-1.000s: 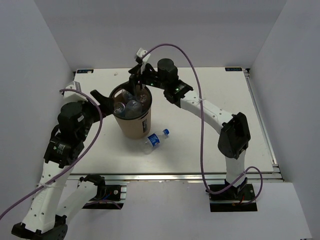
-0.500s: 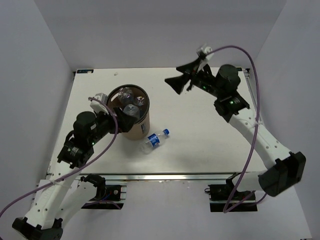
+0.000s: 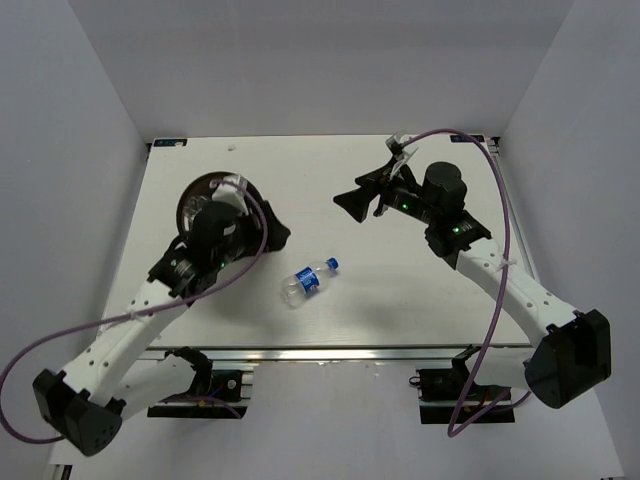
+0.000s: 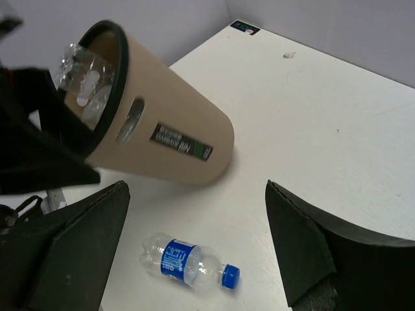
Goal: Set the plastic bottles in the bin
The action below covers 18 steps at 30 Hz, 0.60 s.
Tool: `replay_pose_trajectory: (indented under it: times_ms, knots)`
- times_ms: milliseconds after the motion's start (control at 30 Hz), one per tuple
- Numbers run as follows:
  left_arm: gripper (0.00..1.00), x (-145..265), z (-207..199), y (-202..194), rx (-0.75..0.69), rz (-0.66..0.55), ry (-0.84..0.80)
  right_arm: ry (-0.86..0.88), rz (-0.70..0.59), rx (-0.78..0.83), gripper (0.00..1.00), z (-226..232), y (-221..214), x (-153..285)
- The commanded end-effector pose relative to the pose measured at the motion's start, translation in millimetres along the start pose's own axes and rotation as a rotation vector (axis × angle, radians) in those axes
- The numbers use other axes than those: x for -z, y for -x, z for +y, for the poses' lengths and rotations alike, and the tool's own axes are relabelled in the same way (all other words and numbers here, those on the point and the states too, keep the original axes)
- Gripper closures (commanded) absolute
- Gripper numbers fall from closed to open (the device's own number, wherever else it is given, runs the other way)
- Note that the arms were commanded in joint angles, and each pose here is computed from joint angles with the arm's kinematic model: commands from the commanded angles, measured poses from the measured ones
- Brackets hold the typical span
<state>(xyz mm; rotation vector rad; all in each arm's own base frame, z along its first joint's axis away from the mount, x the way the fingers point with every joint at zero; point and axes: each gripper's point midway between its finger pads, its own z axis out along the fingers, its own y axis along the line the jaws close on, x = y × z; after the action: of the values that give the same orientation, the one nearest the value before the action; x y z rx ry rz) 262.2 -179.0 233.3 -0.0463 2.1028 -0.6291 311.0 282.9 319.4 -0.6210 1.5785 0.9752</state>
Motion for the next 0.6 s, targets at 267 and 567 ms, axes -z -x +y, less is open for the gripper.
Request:
replay_pose_trajectory:
  times_ms: [267,567]
  knots:
    - [0.02,-36,17,131,-0.067,-0.209,0.406,-0.033,-0.064,0.065,0.11,-13,32,6]
    - [0.02,-68,58,125,-0.024,-0.137,0.439,-0.083,-0.061,0.062,0.11,-33,28,17]
